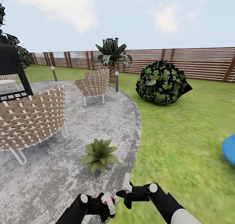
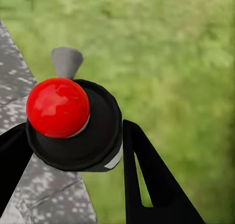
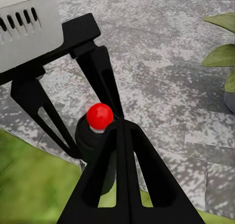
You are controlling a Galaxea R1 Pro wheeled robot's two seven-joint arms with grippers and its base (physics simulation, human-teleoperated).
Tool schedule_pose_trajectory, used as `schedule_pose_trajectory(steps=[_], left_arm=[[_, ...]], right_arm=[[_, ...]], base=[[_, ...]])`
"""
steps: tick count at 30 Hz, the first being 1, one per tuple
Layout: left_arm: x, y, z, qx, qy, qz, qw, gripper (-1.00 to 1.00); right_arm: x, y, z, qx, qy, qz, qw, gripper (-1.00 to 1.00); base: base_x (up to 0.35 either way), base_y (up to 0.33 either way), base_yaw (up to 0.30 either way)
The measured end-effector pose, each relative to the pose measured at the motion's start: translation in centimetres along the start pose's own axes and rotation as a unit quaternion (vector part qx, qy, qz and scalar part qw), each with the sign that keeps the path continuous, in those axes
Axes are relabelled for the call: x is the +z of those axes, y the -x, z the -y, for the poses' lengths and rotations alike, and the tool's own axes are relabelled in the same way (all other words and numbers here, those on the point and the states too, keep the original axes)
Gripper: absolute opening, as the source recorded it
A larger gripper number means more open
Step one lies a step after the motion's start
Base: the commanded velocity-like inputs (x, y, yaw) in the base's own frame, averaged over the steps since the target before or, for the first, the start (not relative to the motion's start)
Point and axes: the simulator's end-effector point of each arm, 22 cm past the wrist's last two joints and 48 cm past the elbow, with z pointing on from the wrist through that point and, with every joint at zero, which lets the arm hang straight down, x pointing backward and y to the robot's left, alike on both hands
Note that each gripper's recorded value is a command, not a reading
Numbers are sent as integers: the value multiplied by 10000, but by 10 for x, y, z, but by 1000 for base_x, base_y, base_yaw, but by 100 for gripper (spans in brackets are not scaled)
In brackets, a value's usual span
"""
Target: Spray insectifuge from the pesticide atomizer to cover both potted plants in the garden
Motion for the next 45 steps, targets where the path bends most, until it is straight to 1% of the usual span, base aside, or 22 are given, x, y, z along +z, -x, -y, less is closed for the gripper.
schedule_pose_trajectory(steps=[21,26,38,42,45], left_arm=[[2,6,2,-16,-16,62,10000,-100],[2,9,2,-76,-18,127,9999,-100],[2,10,2,-88,-19,148,9998,-100],[1,16,3,-212,-32,280,9994,-100],[1,17,3,-234,-35,305,9993,-100]], right_arm=[[0,-1,0,1,-3,-9,10000,-100],[0,-1,0,1,-3,-10,10000,-100],[0,-1,0,0,-3,-9,10000,-100],[0,-1,0,1,-3,-10,10000,-100],[0,-1,0,1,-3,-10,10000,-100]], base=[[0,0,0],[0,0,0],[0,0,0],[0,0,0],[0,0,0]])
